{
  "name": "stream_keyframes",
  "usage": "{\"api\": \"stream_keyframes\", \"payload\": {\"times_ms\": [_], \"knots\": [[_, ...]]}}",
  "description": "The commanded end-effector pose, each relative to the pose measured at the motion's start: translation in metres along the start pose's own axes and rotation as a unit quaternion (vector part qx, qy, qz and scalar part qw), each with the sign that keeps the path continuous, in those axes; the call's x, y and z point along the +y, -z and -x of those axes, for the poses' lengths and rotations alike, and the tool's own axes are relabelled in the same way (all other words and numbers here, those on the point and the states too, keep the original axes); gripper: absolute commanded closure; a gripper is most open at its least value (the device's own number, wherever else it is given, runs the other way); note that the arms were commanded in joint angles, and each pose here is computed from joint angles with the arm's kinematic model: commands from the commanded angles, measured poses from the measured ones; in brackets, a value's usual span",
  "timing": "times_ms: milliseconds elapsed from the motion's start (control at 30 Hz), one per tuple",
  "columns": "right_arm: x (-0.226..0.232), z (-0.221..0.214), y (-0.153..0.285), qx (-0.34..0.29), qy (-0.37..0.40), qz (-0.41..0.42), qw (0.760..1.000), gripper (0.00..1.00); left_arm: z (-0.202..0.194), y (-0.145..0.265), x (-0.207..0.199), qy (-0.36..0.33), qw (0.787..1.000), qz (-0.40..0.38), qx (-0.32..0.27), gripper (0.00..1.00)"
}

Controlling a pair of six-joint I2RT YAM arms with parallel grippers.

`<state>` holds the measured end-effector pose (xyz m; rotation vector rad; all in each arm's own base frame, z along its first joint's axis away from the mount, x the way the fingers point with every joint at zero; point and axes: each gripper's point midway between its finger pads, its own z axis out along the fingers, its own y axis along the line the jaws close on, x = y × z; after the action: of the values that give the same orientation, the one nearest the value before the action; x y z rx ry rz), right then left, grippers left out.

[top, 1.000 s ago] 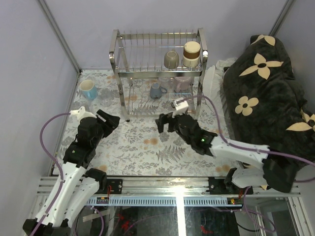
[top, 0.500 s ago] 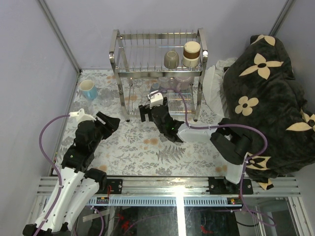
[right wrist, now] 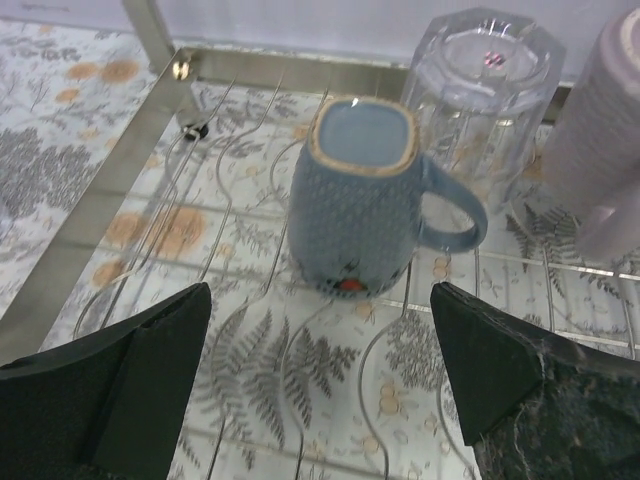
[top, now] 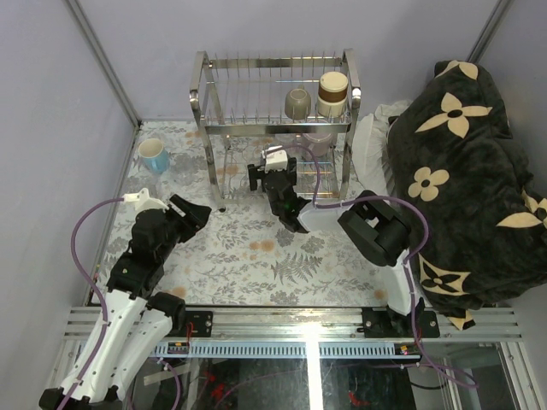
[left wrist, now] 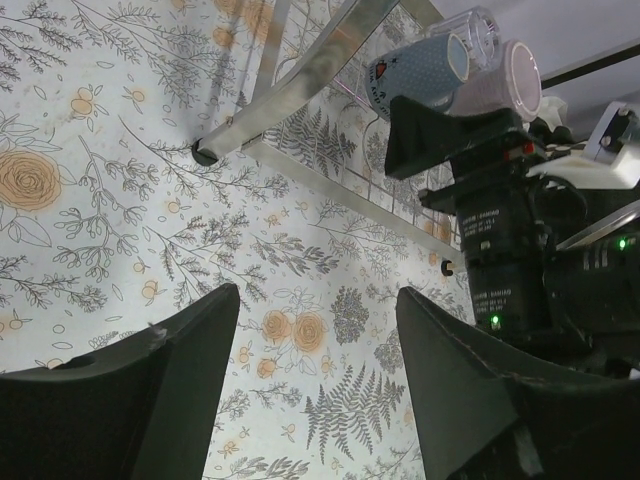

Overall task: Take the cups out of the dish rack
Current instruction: Move the cup to the dish rack.

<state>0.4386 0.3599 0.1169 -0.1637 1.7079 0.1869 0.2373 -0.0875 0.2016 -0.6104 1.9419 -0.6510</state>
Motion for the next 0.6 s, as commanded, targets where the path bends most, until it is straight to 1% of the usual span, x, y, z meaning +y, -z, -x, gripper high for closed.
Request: {"api": "stream_keyframes", "payload": {"times_ms": [0, 167, 567], "knots": [[-0.008, 0.039, -0.025, -0.051, -0.046, -0.022, 0.997, 0.02, -0.003, -0.001, -0.005, -0.011, 1.000, -0.016, 0.006, 0.36], [-0.010, 0.036, -0.044, -0.043, -0.055, -0.021, 0.997, 0.02, -0.002, -0.001, -0.006, -0.012, 1.000, -0.017, 0.006, 0.36], [-0.011, 0.026, -0.067, -0.048, -0.047, -0.035, 0.997, 0.03, -0.005, -0.003, -0.005, -0.011, 1.000, -0.016, 0.011, 0.36]]}}
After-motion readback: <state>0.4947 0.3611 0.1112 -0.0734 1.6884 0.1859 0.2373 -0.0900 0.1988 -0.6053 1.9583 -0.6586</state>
